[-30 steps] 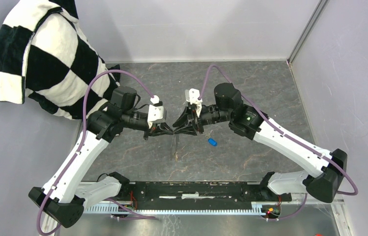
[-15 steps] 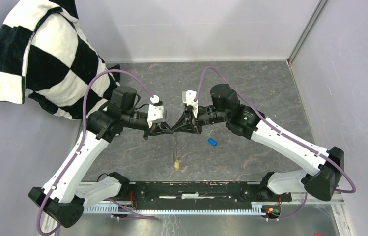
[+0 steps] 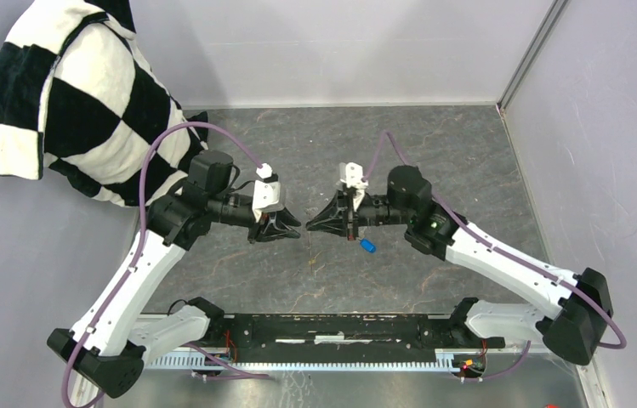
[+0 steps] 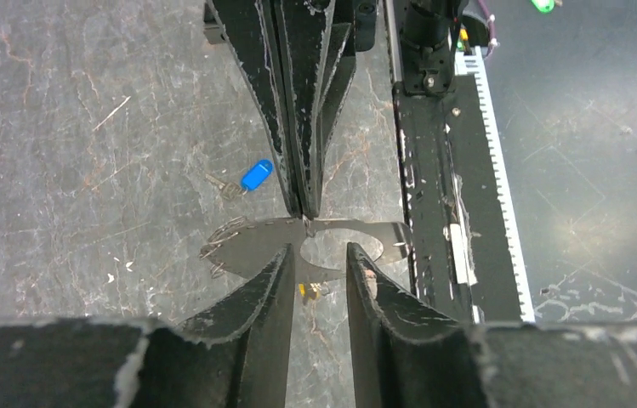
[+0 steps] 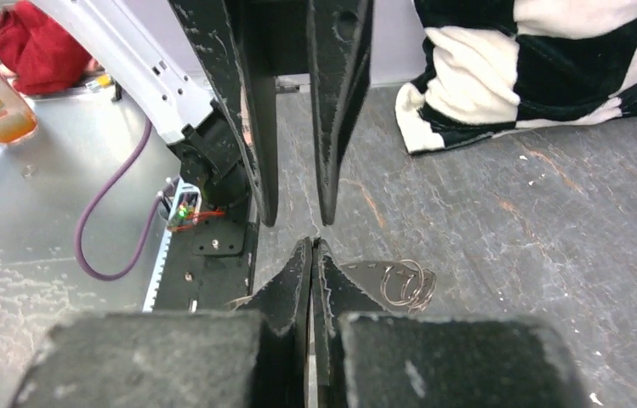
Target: Put the keys on the keyring
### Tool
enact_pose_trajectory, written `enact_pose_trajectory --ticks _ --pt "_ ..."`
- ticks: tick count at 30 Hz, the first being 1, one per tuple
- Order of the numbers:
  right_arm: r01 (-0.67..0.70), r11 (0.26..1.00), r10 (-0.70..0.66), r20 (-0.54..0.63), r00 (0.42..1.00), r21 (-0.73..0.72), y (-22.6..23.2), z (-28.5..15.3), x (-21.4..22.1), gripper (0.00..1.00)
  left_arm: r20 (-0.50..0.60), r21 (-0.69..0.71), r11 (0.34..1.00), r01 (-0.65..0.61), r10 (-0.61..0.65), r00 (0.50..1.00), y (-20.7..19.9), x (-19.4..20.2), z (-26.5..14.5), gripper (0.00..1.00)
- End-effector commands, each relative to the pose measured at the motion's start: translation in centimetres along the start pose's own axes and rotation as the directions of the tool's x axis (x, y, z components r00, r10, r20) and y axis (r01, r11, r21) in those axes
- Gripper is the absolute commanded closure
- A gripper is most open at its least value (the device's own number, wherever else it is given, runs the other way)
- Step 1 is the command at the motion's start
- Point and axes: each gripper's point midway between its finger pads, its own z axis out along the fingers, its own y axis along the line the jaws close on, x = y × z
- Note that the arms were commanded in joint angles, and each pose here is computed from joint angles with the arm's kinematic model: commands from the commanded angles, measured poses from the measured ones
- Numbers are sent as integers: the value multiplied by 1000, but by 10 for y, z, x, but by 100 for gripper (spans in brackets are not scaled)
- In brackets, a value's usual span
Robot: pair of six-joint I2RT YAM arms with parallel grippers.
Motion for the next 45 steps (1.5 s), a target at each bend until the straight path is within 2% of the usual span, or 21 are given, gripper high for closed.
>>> enact_pose_trajectory --ticks 1,6,11,21,30,36,45 --pt "39 999 -35 349 936 -3 16 -19 -67 99 56 0 999 46 -45 997 -12 -6 -2 65" --pt "-10 998 39 517 855 -59 30 -32 -80 99 141 -26 995 95 -90 986 -10 -12 3 65" --pt "-35 994 92 595 799 -107 36 -37 -85 99 195 9 995 95 -95 976 -10 -25 5 66" --pt "-60 989 133 638 758 -134 40 -33 -80 99 299 31 997 68 -74 952 -12 -61 -2 61" --pt "-76 990 139 669 730 -122 38 -34 -81 99 293 114 993 34 -66 954 -31 -59 -4 60" --pt "-66 991 129 676 726 -119 39 -36 -85 99 244 105 994 9 -34 969 -31 -44 -2 57" --pt "-74 991 131 667 734 -113 38 -33 -80 99 272 64 998 28 -44 961 -17 -56 -1 56"
